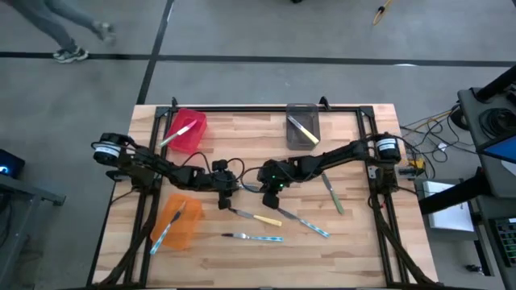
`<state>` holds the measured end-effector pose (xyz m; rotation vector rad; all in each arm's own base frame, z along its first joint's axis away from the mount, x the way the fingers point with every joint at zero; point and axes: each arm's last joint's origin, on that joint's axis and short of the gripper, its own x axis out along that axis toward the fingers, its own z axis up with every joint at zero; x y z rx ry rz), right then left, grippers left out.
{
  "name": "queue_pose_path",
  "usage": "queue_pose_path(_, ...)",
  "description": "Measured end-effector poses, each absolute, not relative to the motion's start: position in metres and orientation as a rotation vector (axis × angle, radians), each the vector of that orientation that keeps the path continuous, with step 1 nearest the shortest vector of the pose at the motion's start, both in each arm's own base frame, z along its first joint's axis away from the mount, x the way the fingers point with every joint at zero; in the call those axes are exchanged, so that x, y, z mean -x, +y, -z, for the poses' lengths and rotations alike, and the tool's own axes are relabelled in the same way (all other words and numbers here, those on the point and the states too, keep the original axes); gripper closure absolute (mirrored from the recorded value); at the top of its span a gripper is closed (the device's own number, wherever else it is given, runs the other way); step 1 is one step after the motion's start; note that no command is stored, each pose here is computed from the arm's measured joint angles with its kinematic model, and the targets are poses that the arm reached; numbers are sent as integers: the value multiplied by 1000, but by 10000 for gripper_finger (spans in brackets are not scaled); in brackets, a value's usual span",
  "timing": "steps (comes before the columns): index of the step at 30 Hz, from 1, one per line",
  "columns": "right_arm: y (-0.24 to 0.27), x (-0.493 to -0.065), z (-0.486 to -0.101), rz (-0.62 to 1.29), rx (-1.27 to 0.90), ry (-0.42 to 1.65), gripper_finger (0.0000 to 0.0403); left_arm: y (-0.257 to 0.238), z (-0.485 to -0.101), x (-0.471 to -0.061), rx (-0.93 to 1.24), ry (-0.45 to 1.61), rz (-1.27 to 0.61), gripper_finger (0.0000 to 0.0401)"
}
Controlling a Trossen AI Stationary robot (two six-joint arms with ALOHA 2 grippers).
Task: Sort silverware by color (type)
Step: Put the left green knife into the red bin
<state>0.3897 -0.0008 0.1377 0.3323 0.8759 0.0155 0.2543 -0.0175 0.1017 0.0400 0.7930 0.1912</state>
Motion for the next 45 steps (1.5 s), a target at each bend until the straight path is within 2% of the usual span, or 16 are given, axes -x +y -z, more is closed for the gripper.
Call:
queue_pose_path(11, -6, -398, -126, -6, -305, 897, 394, -19, -101, -253, 59, 793, -207, 275)
queue_pose_path(21, -32, -397, -126, 175, -181, 877, 394, -20, -102, -254, 135, 788, -213, 275)
queue_pose_path(26, -37, -396, -135, 173, -158, 855, 394, -21, -104, -257, 174, 785, -217, 275)
queue_pose_path(33, -37, -393, -154, 145, -101, 816, 394, -19, -102, -255, 247, 778, -330, 279)
queue_pose_path(38, -37, -388, -167, 126, -57, 809, 394, -19, -92, -259, 249, 794, -372, 303)
queue_pose_path(43, -36, -379, -180, 110, -15, 795, 394, -19, -87, -263, 244, 801, -409, 367)
queue_pose_path(45, -36, -373, -184, 104, 7, 785, 394, -19, -87, -263, 254, 798, -415, 377)
